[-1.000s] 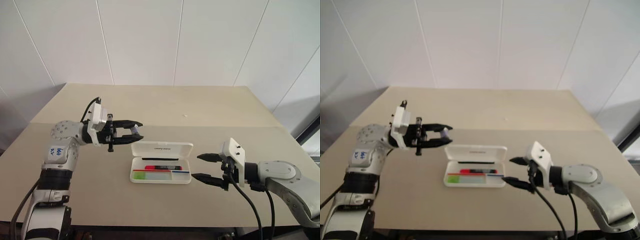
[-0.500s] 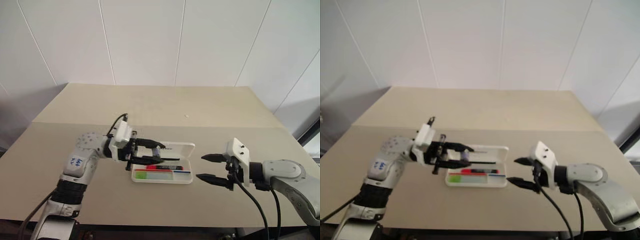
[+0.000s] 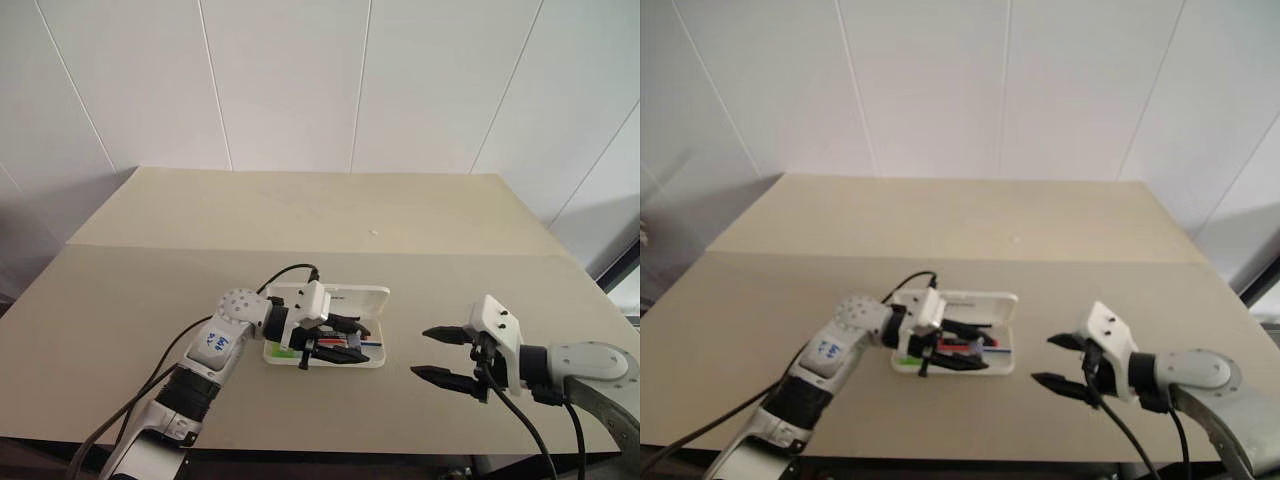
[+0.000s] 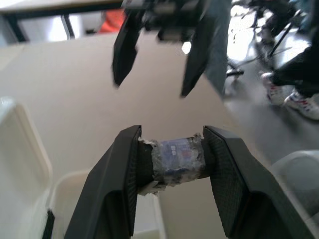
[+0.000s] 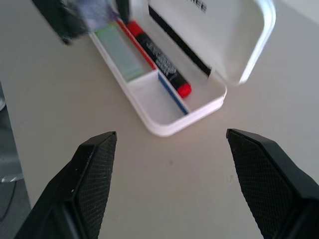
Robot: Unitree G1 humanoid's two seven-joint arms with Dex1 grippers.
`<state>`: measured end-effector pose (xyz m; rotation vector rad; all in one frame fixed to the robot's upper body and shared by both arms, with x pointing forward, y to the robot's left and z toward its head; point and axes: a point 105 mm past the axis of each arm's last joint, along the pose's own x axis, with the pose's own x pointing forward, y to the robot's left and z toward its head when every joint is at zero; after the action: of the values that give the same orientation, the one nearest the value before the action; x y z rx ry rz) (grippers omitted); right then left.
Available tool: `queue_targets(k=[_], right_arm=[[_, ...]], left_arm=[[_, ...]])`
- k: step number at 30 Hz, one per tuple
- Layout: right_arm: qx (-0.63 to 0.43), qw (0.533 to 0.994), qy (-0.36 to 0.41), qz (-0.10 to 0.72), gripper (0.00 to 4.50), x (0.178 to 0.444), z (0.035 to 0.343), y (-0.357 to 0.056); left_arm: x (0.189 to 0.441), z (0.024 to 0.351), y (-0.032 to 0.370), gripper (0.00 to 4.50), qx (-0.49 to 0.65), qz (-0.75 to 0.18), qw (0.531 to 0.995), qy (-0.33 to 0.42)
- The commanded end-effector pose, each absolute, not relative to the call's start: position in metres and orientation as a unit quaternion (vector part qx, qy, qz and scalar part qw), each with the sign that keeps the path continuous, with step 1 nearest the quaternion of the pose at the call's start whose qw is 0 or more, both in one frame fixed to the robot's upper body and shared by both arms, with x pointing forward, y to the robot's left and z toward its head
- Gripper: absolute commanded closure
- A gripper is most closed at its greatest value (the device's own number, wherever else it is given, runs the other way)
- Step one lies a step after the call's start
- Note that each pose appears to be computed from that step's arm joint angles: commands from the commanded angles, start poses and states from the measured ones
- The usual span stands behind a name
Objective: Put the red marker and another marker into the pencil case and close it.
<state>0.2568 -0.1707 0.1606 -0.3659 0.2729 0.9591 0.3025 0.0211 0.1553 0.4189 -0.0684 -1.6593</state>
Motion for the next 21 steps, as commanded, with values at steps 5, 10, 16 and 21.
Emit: queue_targets(k=[5, 10, 16, 21], right_arm=[[-0.191, 0.867, 0.106, 0.448, 0.0, 0.253, 0.174, -0.17], [-0.19, 0.868, 0.104, 0.446, 0.0, 0.253, 0.174, -0.17], [-0.189, 0.87, 0.102, 0.445, 0.0, 0.254, 0.174, -0.169], [-0.188, 0.87, 0.101, 0.444, 0.0, 0.254, 0.174, -0.169]], left_arm=[[0.313, 0.149, 0.006, 2.84, 0.204, -0.711, 0.672, -0.036], [0.321, 0.145, 0.004, 2.84, 0.215, -0.693, 0.687, -0.032], [0.326, 0.146, 0.003, 2.84, 0.225, -0.684, 0.694, -0.033], [0.324, 0.142, 0.003, 2.84, 0.227, -0.687, 0.69, -0.03]])
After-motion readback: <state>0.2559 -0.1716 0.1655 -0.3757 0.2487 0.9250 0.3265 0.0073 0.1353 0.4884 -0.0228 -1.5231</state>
